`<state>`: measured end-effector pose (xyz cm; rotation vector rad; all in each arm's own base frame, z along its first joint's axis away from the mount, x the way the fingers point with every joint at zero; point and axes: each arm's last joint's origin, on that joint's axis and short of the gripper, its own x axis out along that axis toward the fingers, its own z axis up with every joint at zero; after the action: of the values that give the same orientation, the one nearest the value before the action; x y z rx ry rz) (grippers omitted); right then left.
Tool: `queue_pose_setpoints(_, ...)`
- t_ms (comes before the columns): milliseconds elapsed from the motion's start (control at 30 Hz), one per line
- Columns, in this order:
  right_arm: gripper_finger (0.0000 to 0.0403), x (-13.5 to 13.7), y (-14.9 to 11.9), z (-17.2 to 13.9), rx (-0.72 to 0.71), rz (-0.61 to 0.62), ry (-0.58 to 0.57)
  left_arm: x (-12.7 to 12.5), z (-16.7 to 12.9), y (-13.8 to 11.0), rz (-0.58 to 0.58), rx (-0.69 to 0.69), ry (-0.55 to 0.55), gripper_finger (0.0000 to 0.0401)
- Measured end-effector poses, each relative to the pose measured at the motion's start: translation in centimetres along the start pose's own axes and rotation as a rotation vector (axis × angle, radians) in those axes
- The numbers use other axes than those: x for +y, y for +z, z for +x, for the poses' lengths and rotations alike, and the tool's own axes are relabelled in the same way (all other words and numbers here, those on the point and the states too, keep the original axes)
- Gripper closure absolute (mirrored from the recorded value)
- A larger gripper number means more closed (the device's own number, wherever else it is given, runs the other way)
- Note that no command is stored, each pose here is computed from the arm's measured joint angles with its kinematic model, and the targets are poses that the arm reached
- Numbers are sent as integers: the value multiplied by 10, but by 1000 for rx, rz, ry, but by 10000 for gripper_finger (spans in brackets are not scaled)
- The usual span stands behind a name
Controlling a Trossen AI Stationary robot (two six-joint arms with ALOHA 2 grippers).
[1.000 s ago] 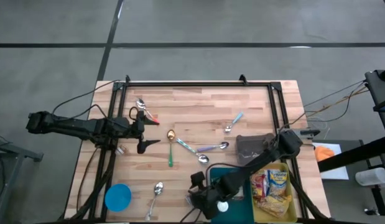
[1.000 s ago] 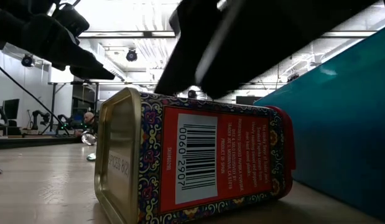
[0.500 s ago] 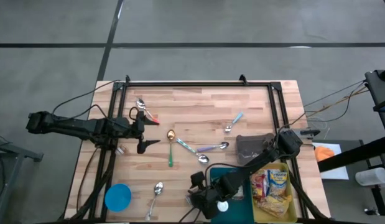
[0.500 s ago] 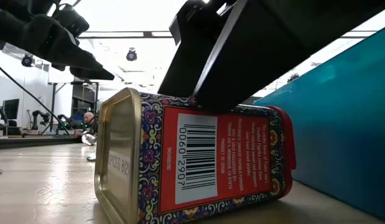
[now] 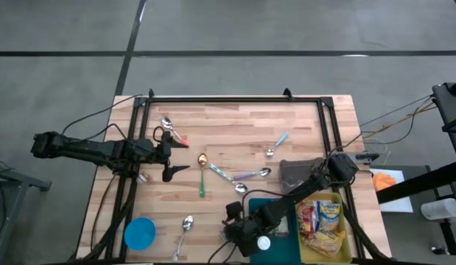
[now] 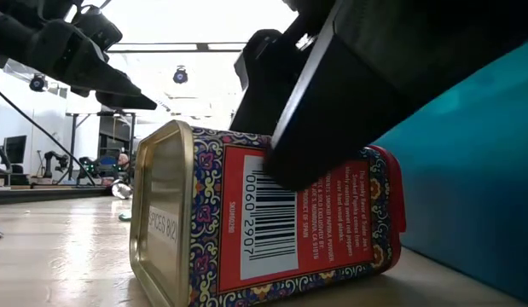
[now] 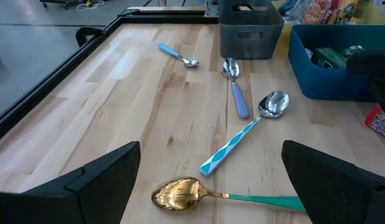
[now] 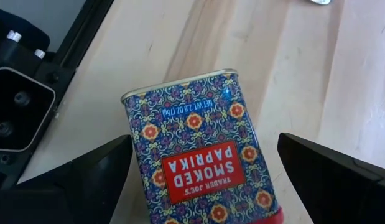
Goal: Pick & Place Food Item
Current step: Put the red seasoning can into the blue bin
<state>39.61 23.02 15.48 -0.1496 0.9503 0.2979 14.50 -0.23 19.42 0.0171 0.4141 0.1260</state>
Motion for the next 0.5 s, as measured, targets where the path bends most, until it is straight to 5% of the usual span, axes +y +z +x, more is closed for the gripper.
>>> queue_pose_setpoints(500, 3, 0, -4, 3, -7, 11, 17, 0, 0, 0, 1, 0, 0, 9)
